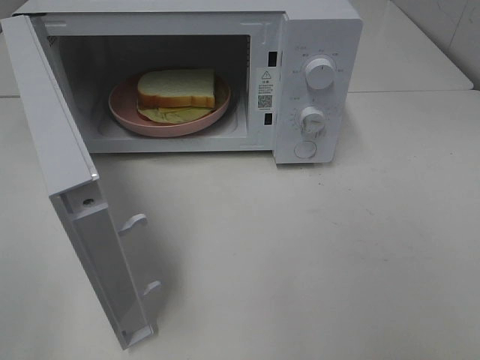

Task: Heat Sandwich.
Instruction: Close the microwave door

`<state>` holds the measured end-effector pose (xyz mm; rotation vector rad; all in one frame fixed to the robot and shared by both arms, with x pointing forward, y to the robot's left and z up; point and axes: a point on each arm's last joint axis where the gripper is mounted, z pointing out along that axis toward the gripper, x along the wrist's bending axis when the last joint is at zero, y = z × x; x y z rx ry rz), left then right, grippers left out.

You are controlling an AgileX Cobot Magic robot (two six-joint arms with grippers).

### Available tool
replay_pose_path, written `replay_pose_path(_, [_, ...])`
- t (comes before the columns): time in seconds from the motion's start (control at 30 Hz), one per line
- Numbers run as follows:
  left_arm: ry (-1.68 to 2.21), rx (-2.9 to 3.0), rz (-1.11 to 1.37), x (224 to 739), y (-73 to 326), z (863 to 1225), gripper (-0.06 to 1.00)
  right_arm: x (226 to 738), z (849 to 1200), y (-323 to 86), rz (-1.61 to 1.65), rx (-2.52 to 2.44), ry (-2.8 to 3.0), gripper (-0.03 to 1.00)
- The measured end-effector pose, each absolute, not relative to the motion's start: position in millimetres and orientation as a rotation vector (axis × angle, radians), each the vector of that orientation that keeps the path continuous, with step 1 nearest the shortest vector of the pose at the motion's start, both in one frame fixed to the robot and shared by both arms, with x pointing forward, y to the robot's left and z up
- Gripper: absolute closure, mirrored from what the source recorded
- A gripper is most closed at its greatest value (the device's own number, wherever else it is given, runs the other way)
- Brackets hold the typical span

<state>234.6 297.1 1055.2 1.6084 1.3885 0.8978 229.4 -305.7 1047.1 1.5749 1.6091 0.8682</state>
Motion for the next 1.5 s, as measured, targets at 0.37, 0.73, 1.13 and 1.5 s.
replay_pose_path(0.37, [1.392,1.610,0.907,234.7,297.8,1055.2,-0.05,229.4,1047.1,-305.7,0.868,1.575,1.609,0.20])
replay_pose_path(0.73, [1.365,1.576,0.931,234.6,297.8,1065.4,-0.05,229.6,1046.5,-305.7,0.866,1.577,1.611,0.20])
replay_pose_path(1.13, [1.419,1.623,0.885,272.0,295.0,1077.2,0.34,229.6,1046.6,-305.7,0.867,1.576,1.610,0.20])
replay_pose_path(1.5, [1.443,1.649,0.863,321.7,290.9,1079.4,0.92,229.6,1046.5,-305.7,0.866,1.577,1.611,0.20])
